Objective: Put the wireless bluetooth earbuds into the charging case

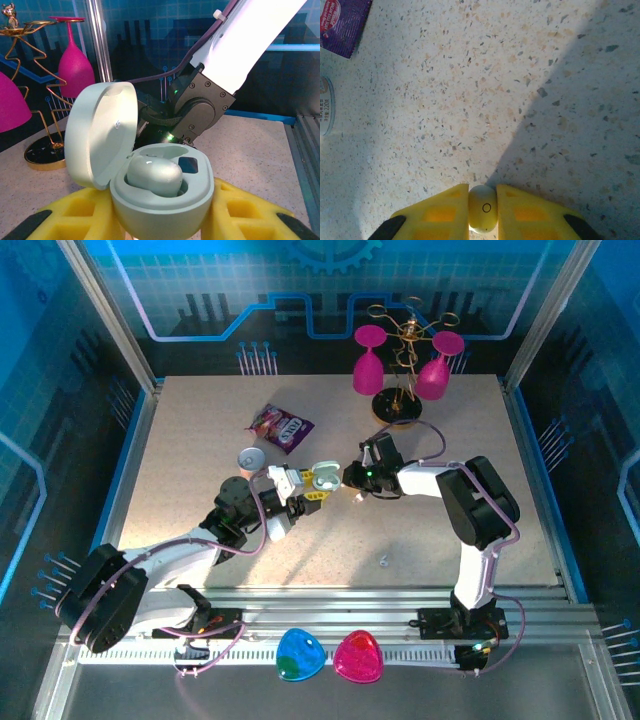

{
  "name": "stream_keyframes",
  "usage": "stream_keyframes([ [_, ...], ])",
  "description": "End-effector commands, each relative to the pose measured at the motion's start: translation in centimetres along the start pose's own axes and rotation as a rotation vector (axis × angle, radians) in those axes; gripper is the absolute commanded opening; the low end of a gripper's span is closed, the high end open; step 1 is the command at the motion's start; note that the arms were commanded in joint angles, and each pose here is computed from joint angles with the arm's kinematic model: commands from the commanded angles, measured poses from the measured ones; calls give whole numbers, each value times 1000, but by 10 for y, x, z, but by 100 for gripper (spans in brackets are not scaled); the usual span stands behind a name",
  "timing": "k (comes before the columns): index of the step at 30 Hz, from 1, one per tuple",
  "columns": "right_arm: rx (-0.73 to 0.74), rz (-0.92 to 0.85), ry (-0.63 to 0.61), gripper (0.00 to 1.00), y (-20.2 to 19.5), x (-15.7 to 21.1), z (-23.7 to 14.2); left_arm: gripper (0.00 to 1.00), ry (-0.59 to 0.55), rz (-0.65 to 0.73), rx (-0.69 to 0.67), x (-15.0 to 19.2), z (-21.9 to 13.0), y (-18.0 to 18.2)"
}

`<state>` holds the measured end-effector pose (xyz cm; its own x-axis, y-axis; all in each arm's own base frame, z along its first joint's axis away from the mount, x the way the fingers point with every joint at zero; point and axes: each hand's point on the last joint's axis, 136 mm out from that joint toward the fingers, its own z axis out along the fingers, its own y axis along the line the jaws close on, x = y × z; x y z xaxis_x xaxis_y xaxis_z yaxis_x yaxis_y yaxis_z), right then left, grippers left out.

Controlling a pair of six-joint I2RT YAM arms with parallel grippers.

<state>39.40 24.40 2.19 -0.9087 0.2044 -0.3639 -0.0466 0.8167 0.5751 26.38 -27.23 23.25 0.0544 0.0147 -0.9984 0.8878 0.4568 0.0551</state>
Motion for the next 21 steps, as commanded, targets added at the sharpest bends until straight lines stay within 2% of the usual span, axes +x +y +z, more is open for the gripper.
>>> stream_keyframes([
  [1, 33, -21, 29, 17, -2, 9, -1, 28, -18, 32, -6, -6, 2, 3],
  [14, 110, -145, -103, 17, 12, -3, -78, 28, 1, -35, -66, 7, 3, 23],
  [21, 116, -277, -166, 18, 40, 4, -127, 28, 36, -92, -80, 23, 11, 34],
])
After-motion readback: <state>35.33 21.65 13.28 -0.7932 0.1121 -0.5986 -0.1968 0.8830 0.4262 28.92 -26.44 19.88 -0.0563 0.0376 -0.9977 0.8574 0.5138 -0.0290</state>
